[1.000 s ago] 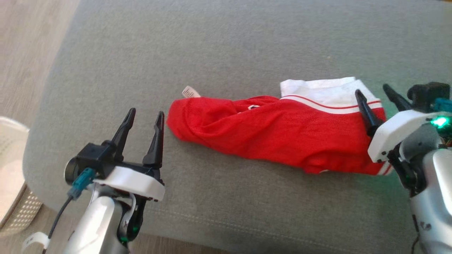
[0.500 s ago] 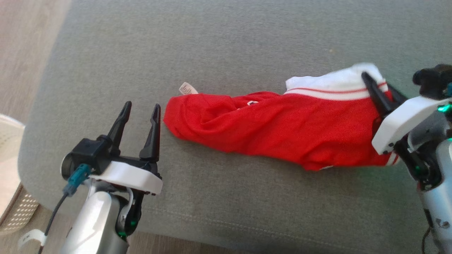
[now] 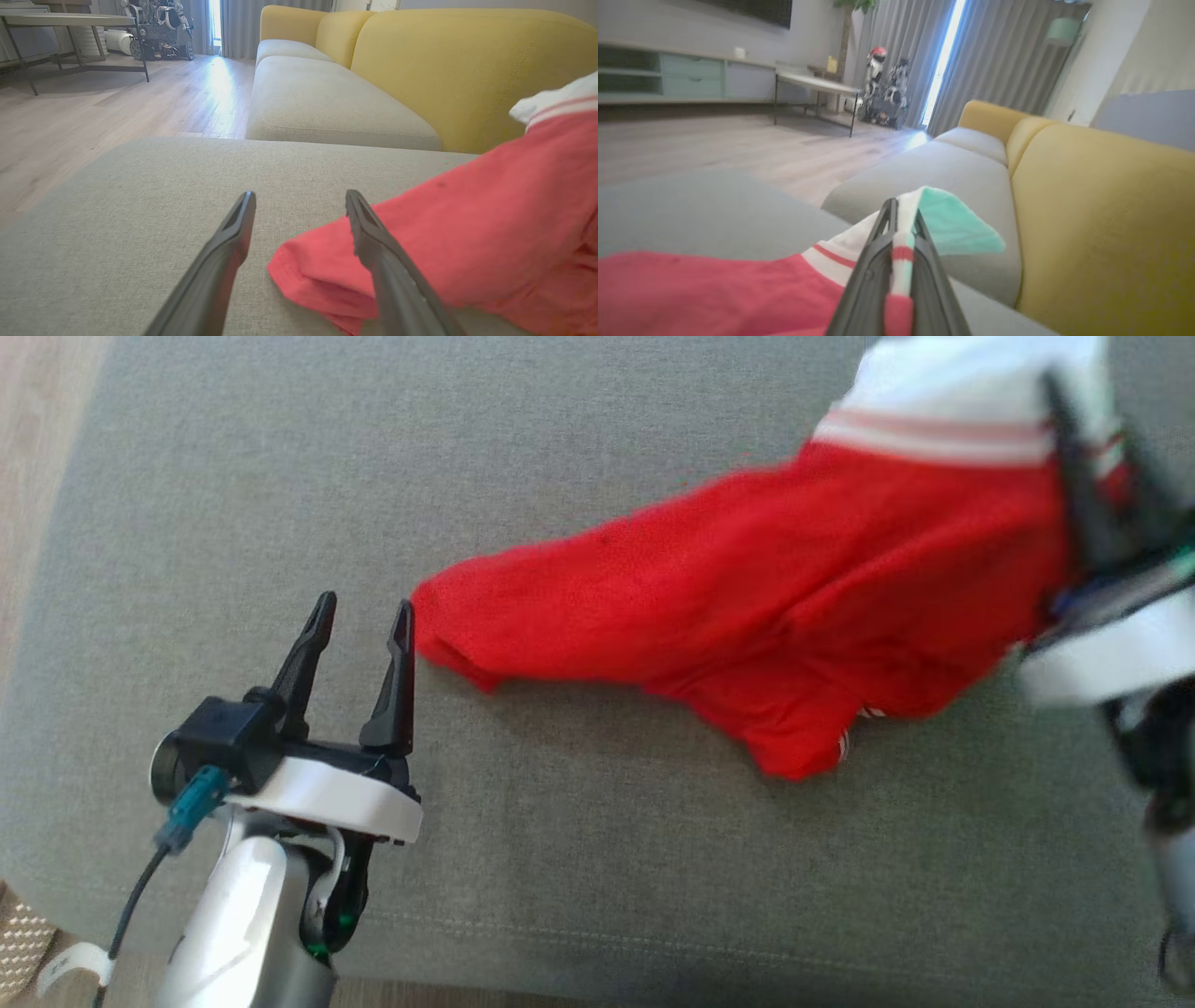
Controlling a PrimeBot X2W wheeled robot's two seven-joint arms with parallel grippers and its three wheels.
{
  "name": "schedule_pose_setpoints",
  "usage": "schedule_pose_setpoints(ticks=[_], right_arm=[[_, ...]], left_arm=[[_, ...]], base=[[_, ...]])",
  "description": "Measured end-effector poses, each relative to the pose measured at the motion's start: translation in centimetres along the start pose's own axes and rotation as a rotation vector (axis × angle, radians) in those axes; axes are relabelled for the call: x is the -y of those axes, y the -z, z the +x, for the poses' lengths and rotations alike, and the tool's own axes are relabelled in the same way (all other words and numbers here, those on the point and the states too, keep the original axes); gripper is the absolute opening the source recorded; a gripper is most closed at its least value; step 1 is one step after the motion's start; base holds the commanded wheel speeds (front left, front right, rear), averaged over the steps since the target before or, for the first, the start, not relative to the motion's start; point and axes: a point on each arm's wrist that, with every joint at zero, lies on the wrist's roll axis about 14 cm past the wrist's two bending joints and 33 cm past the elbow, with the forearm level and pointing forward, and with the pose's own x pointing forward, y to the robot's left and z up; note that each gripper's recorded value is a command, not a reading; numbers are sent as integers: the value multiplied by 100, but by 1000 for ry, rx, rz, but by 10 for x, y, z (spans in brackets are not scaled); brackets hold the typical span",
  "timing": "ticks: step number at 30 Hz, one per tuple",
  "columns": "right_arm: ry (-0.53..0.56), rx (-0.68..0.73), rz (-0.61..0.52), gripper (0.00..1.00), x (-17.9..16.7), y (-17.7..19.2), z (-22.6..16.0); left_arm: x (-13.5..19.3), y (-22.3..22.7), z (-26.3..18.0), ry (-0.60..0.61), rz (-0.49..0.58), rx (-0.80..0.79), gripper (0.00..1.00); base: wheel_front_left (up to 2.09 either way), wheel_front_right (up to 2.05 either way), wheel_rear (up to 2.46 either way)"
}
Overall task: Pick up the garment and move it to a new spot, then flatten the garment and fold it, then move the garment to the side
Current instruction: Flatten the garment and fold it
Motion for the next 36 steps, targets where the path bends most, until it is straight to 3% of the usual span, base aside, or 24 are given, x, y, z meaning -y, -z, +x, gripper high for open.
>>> schedule_pose_setpoints(ticks=[7,12,21,22,23,24,29,36], right_arm=[[-199,-356,14,0,-73,90,-69],[-307,-544,64,0,-109,124,-114],[-322,-774,175,0,-133,157,-157],[-308,-770,186,27,-134,156,-156],[-286,-761,204,83,-133,154,-153],[-264,-748,213,100,-130,151,-150],[-97,-598,261,100,-102,126,-132],[151,-403,341,100,-62,95,-135]], left_arm=[[6,-2,4,18,-9,8,100],[6,-1,6,24,-6,9,100],[14,0,7,42,-17,7,100],[15,-1,7,43,-17,8,100],[15,-1,6,43,-18,9,100],[15,-1,5,43,-18,9,100],[16,1,-6,42,-20,-3,100],[18,-5,-15,39,-15,11,100]], base=[[0,0,0],[0,0,0],[0,0,0],[0,0,0],[0,0,0],[0,0,0],[0,0,0],[0,0,0]])
